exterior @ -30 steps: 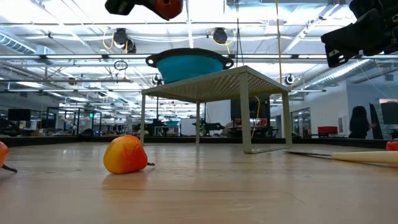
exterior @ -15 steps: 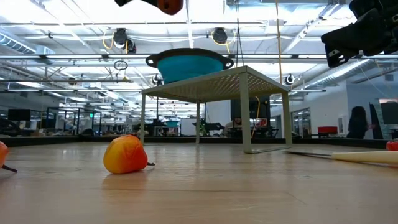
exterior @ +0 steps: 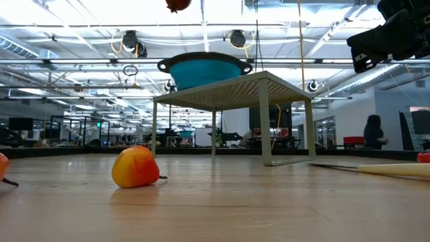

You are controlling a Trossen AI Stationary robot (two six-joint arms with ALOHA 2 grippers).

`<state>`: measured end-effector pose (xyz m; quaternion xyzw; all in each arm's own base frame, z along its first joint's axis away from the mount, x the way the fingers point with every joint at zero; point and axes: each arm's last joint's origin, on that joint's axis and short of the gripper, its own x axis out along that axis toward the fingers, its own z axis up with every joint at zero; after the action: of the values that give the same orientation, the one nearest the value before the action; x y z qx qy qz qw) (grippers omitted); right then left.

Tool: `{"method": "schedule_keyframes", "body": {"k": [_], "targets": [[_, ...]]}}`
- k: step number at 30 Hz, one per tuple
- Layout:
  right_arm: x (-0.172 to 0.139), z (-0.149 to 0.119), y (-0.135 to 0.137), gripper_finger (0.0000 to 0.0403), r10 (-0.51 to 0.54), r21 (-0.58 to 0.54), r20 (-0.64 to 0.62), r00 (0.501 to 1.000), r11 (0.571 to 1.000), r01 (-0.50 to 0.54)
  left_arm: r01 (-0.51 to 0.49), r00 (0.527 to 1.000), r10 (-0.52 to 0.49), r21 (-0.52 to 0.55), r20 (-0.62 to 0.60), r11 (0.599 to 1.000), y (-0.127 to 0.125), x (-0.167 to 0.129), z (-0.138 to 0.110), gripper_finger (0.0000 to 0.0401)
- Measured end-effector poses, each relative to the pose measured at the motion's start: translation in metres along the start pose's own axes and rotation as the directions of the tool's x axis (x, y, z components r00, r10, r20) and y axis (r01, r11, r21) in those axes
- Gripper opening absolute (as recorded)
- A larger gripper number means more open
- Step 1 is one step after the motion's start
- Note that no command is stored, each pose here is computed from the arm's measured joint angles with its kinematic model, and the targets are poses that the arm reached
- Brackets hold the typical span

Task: Pick & Place Fruit
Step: Put the pomegranate into the blue strainer bowl on the shelf

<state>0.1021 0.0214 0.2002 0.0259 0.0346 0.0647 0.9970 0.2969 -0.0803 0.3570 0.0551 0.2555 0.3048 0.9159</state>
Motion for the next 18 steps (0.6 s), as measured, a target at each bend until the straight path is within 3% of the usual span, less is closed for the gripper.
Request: {"method": "schedule_keyframes", "body": {"k": [9, 18], "targets": [[0.0, 0.0, 0.0, 0.0, 0.0, 0.0, 0.0, 1.0, 1.0, 0.0, -0.108, 0.994, 0.102, 0.178, 0.042, 0.978, 0.0029, -0.0001, 0.0018, 0.0186], [0.0, 0.0, 0.0, 0.0, 0.0, 0.0, 0.0, 1.0, 1.0, 0.0, -0.101, 0.993, 0.093, 0.111, 0.071, 0.989, 0.0014, -0.0002, 0.0061, 0.0186]]}}
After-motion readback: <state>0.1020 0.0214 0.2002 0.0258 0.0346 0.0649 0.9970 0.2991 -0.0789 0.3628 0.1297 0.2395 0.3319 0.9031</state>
